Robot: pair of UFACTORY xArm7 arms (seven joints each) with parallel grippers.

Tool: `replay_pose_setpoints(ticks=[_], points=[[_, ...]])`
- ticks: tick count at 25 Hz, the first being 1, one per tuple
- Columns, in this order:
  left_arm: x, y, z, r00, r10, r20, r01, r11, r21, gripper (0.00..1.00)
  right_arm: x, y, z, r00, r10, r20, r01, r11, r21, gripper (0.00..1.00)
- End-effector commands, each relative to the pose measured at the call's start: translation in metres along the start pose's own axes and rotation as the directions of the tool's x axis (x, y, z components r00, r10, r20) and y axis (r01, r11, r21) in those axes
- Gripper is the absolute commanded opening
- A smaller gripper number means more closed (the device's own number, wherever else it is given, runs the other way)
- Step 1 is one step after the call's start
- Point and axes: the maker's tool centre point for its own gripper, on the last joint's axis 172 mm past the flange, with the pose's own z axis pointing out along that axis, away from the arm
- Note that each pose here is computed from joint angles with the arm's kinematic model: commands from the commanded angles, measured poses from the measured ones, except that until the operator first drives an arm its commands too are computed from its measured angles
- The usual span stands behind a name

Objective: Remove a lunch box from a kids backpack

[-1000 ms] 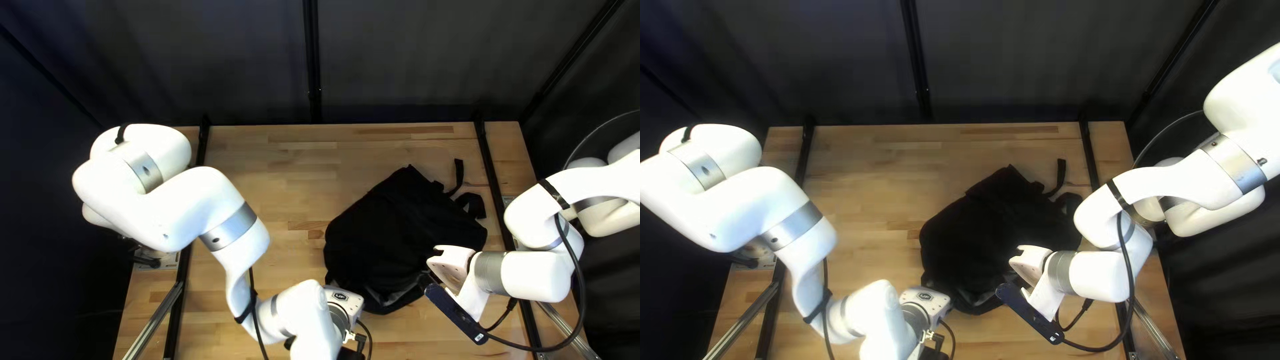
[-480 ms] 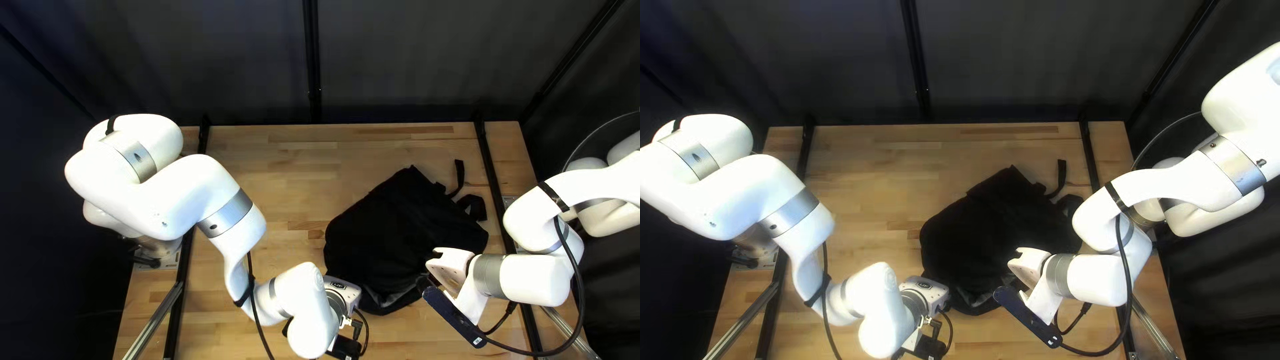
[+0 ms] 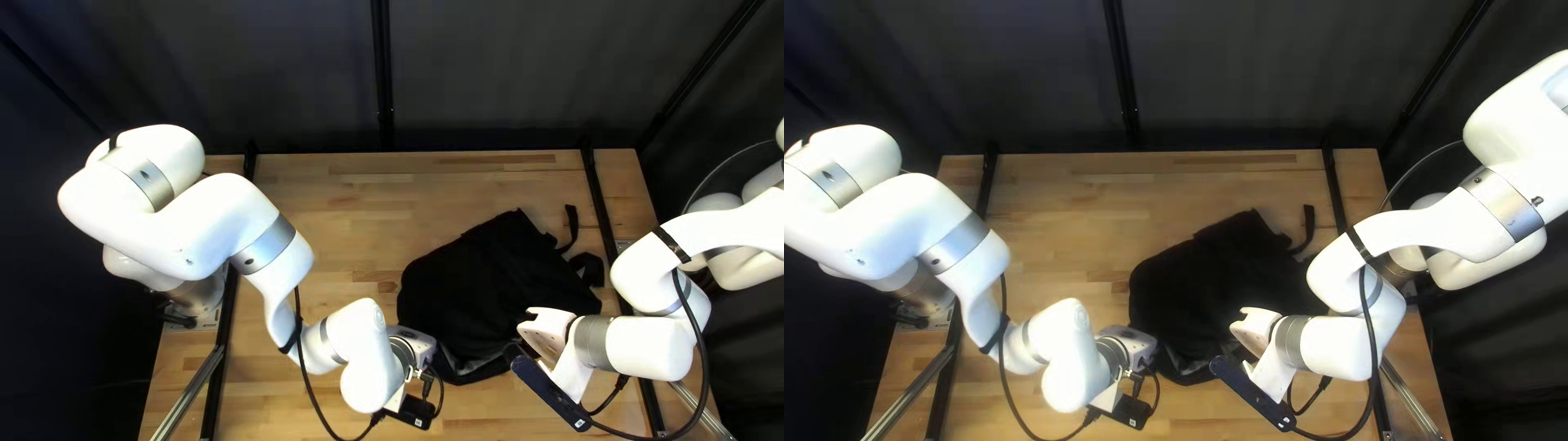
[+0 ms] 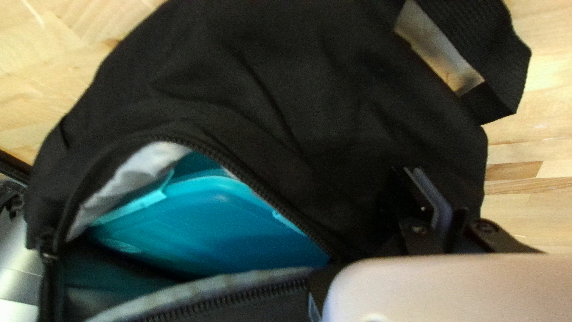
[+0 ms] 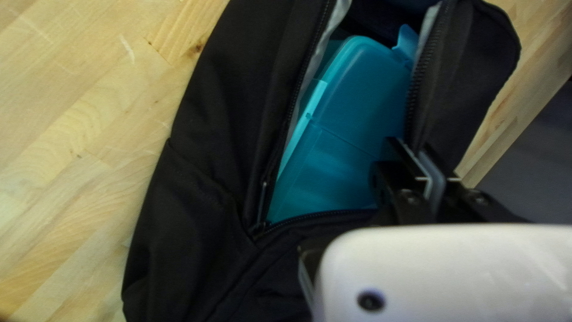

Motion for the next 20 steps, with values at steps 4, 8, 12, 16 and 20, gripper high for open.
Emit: replay_pose_setpoints(ticks=[4,8,12,16,20], points=[[-0.011,0.012,-0.002,1.0,-0.008,-0.003,0.008,1.0,0.001,0.0,0.004,-0.001,0.004,1.0,0.004,-0.003,-0.004,1.0,0.012,0.0],[-0.013,0.017,0.002,1.0,-0.013,-0.012,0.013,1.0,0.004,0.0,0.006,0.0,0.006,1.0,0.005,-0.008,-0.005,1.0,0.016,0.0],[-0.019,0.026,0.005,0.999,-0.024,-0.027,0.024,1.0,0.017,0.0,0.007,0.0,0.007,1.0,0.002,-0.013,-0.002,1.0,0.02,0.0],[-0.024,0.035,0.006,0.999,-0.033,-0.037,0.034,0.999,0.019,0.0,0.009,0.0,0.011,1.0,0.001,-0.02,-0.001,1.0,0.025,0.0],[-0.03,0.04,0.004,0.998,-0.04,-0.042,0.041,0.999,0.013,0.0,0.014,0.0,0.018,0.999,-0.001,-0.032,0.002,1.0,0.031,0.0]])
